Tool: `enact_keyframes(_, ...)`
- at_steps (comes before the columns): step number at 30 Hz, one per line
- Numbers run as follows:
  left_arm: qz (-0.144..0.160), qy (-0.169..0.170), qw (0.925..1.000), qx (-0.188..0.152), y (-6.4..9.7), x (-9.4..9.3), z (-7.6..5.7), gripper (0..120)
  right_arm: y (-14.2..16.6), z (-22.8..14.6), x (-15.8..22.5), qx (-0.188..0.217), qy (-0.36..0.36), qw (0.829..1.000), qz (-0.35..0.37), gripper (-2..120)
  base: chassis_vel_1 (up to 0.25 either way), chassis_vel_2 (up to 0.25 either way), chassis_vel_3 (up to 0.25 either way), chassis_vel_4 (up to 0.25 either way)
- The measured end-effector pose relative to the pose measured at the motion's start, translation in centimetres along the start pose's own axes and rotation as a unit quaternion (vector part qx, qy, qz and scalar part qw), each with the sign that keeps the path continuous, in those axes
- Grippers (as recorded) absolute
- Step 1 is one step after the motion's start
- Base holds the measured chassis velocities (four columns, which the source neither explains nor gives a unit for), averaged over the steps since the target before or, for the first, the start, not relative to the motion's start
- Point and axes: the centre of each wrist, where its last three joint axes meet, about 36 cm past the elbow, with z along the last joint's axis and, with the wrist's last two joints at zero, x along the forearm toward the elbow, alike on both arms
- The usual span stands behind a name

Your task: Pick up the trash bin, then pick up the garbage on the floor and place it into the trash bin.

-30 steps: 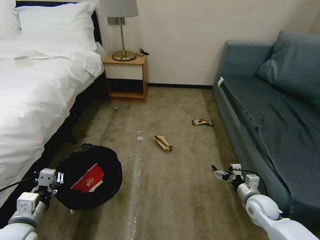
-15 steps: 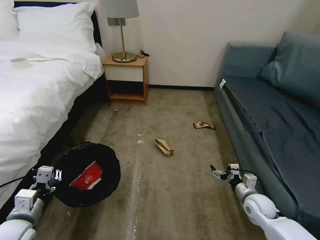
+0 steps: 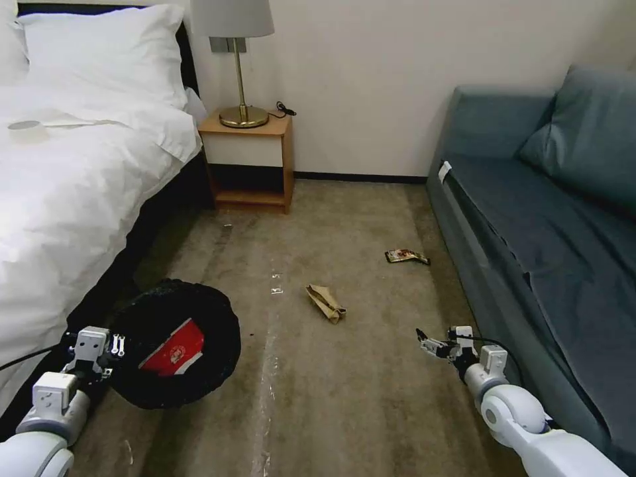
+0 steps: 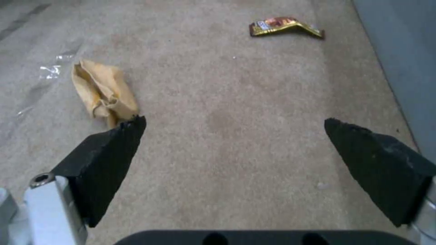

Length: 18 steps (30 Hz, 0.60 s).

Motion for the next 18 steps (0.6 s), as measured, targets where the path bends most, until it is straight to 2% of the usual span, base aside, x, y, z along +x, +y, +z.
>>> enact_keyframes(18,0.000,0.000,1.0000,-0.001,0.08,0.35,0.44,3,0.15,0.84,0.48,0.003,0.004,1.000,0.003,100,-0.086,0.082,0.080,-0.085)
